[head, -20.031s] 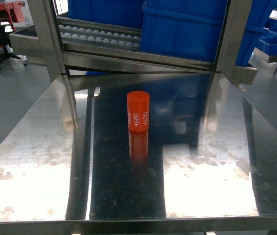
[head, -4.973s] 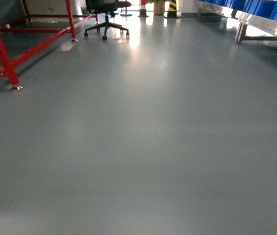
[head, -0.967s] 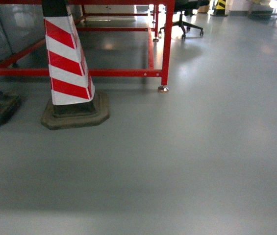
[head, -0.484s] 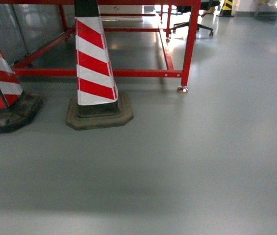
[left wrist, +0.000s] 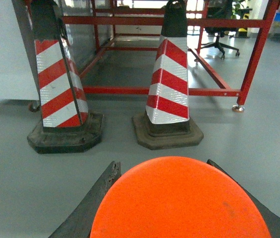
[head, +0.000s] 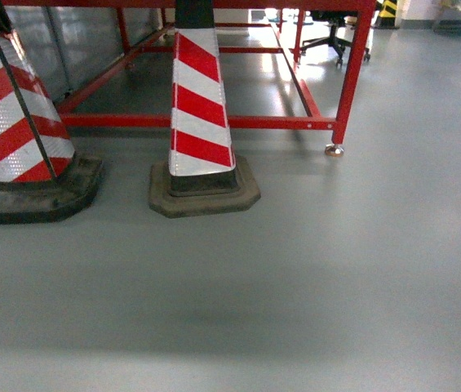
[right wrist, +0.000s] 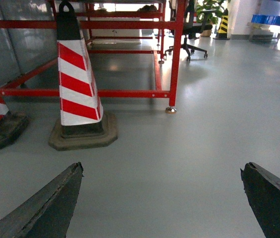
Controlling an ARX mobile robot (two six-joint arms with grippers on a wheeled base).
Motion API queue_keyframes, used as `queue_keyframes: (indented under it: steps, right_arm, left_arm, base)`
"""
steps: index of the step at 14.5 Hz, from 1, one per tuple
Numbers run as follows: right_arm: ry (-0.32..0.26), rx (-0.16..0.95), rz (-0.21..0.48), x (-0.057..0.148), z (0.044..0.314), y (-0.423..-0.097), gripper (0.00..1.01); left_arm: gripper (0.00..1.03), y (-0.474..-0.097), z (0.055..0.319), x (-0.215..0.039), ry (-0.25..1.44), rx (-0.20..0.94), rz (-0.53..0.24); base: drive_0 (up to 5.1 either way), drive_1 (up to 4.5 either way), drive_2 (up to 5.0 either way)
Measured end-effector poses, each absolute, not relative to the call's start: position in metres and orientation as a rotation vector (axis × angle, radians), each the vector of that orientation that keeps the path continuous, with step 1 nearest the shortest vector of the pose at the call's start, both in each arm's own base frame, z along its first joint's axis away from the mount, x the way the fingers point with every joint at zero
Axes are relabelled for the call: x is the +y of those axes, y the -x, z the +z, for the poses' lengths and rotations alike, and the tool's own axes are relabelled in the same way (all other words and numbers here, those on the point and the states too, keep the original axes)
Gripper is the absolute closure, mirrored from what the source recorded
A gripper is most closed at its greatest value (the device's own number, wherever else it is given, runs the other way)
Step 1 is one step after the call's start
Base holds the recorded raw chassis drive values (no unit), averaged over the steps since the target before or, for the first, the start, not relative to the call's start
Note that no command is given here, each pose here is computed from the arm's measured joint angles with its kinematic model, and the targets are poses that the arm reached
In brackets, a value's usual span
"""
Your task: Pick capacitor and pack into box
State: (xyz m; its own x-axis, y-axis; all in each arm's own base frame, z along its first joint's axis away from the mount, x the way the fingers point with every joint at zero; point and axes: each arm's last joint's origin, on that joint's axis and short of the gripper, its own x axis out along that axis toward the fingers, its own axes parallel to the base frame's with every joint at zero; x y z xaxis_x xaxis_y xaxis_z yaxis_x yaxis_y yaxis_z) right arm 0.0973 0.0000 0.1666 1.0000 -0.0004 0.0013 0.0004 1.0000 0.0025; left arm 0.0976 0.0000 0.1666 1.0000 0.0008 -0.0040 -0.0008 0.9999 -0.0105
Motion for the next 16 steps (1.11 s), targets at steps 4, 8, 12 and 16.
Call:
queue_keyframes:
  steps: [4,8,12,16]
  right_arm:
    - [-0.003,-0.003,0.003,0.0001,0.1668,-0.0973,0.03]
    - [-0.002,-0.001,0.003,0.0001,0.1665,-0.0973,0.03]
    - [-0.002,-0.001,0.003,0.0001,0.1665,-0.0973,0.03]
    - [-0.002,-0.001,0.002,0.0001,0.1666,-0.0973,0.03]
  left_arm:
    - [0.60,-0.0976,0.1665,0.0002,0.010,0.005,0.007]
    - [0.60,-0.0976,0.1666,0.0000,0.010,0.004,0.001]
    - [0.60,-0.0976,0.1666,0.0000,0.010,0.004,0.001]
    - [0.60,-0.0976,0.1667,0.0000,0.010,0.003,0.001]
  base:
    - [-1.2,0.63,0.6]
    - [0.0,0.00,0.0]
    - [0.0,0.00,0.0]
    - [0.0,4.20,-4.2]
